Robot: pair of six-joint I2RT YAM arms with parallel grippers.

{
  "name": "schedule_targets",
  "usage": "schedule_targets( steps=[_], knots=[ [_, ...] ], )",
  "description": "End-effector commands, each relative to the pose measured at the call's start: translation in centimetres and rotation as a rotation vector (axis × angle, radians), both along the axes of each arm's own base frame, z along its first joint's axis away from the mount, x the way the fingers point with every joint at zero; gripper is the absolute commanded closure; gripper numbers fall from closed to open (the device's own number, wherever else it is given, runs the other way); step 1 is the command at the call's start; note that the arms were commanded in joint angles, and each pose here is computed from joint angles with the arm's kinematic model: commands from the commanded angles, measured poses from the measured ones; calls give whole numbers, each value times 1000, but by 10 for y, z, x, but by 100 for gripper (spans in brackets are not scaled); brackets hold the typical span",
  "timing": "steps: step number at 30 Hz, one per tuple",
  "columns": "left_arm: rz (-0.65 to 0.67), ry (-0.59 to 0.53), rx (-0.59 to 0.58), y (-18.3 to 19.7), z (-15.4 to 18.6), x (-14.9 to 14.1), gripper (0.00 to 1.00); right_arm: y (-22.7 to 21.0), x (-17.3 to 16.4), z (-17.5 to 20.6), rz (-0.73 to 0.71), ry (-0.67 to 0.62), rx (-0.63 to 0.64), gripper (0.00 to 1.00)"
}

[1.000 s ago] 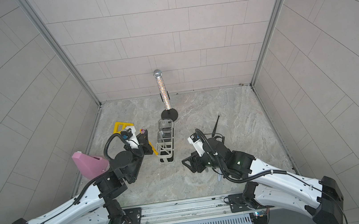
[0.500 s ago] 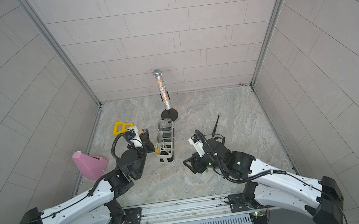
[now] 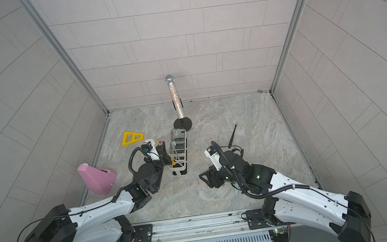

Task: Place the toothbrush into the toothbrush holder
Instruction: Place the toothbrush in the toothbrush holder.

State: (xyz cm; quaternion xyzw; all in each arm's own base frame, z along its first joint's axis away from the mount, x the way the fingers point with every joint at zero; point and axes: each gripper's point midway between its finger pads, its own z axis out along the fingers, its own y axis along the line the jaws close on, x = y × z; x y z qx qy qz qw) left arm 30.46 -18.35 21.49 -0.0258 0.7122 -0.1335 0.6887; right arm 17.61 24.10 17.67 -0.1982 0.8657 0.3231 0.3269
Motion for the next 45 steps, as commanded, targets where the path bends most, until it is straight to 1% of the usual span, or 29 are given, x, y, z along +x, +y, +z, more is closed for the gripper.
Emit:
schedule_targets(
  steps=[1,9,10,16,23,26,29,37,45],
  knots=[
    [10,-57,-38,3,4,0,100,-6,2,-7,-20,-5,-32,31],
    [22,-52,-10,-4,-21,3,100,-6,5,-9,-22,-10,-41,31],
    [23,-50,-7,-5,-24,4,100,-8,2,-19,-22,4,-61,31],
    [15,-45,33,-12,-36,3,100,-10,2,-24,-24,5,-71,31],
    [10,-40,44,-14,-41,2,94,-12,1,-26,-27,7,-75,31],
    [8,-39,47,-15,-41,1,90,-12,1,-25,-26,6,-73,31],
    [9,-40,45,-15,-40,0,82,-12,1,-25,-29,4,-68,31],
    [12,-41,59,-14,-35,-2,70,-15,0,-24,-37,-1,-63,31],
    [9,-19,50,-13,-26,-4,49,-18,0,-20,-43,-9,-66,31]
  ],
)
